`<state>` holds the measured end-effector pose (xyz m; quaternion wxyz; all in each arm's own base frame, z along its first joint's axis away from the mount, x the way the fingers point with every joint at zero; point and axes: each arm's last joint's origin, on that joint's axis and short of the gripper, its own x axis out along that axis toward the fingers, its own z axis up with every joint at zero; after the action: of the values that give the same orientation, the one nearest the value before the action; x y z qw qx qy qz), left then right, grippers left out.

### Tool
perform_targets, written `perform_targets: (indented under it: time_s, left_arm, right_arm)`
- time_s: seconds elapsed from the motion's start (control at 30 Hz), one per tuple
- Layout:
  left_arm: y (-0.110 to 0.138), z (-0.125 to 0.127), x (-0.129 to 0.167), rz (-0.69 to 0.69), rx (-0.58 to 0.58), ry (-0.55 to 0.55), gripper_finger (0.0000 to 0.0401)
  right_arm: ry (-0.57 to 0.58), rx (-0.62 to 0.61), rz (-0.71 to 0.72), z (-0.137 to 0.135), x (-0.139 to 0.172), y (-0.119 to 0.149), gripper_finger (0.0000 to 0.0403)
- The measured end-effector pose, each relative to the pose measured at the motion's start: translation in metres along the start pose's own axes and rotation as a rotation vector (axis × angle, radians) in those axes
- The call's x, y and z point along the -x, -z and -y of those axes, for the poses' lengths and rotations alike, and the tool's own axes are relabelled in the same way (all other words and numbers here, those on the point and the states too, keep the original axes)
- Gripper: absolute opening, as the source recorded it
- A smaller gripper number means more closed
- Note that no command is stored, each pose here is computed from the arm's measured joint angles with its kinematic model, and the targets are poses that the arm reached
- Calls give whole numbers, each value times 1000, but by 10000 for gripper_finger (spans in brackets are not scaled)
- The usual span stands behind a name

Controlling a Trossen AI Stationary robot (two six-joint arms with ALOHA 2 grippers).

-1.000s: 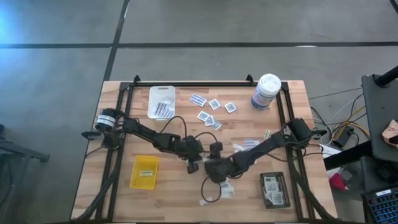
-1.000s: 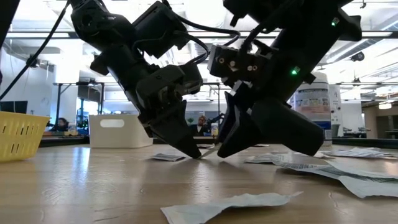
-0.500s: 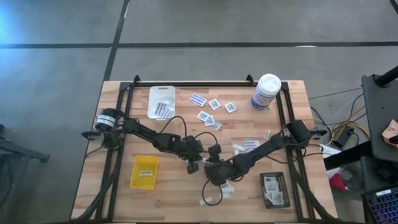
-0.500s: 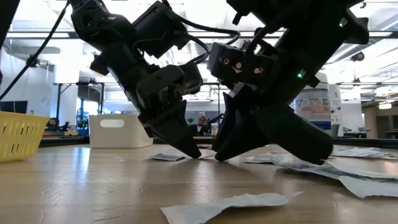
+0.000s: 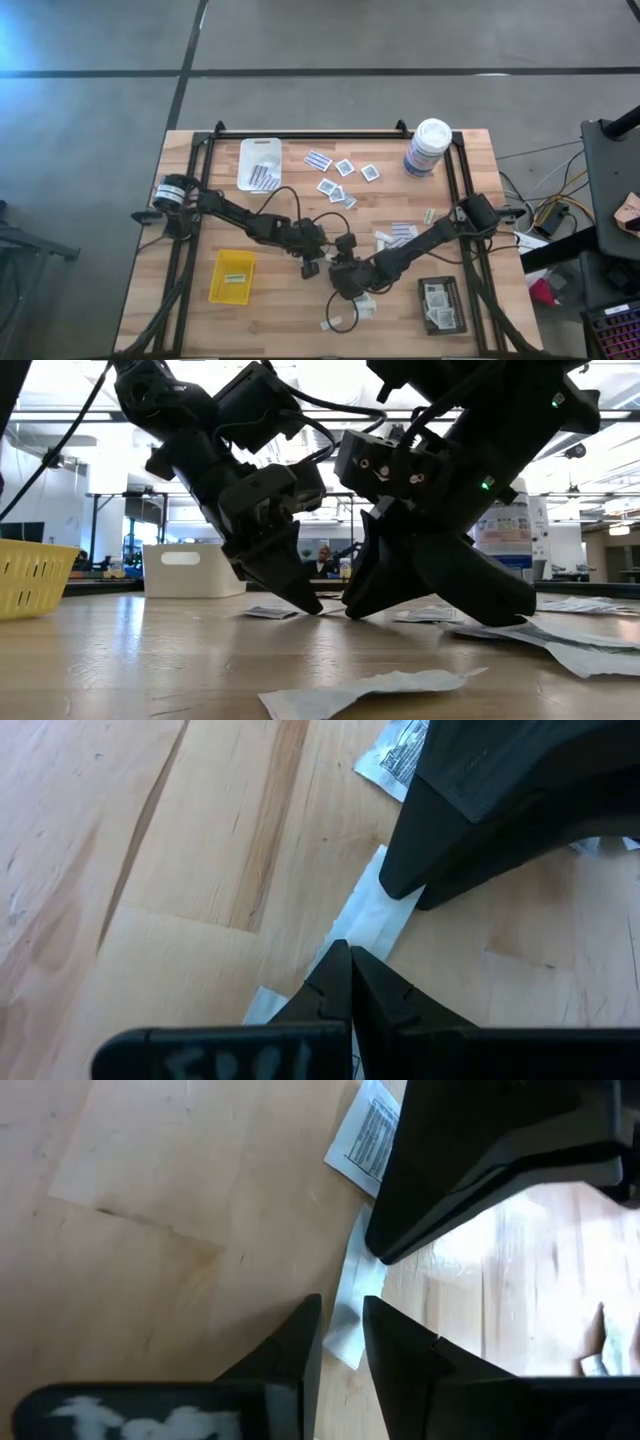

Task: Pick & Place First Aid Supplies
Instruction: Put the green bandage into the yellow bin

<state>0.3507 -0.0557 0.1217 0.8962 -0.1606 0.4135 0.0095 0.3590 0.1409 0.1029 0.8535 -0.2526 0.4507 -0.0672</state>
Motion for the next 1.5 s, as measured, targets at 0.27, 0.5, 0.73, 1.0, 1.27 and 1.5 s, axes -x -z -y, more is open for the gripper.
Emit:
perform_targets:
  time_s: [0.27, 0.5, 0.73, 1.0, 1.27, 1.5]
  left_arm:
    - [0, -2, 0, -7, 6, -6, 0]
    - [0, -2, 0, -6, 8, 4, 0]
    - [0, -1, 0, -5, 9, 17, 0]
    - [-1, -1, 0, 3, 8, 24, 0]
    - [-1, 0, 0, -7, 8, 56, 0]
    - [-1, 1, 0, -22, 0, 97, 0]
  right_arm:
    - [-4, 18, 6, -5, 5, 0, 102]
    - [18, 27, 7, 2, 1, -1, 109]
    - [25, 23, 23, 3, -2, -2, 102]
    - [26, -13, 29, 0, -8, -1, 65]
    - [27, -4, 24, 0, -9, -1, 20]
    - [47, 3, 23, 0, -9, -2, 8]
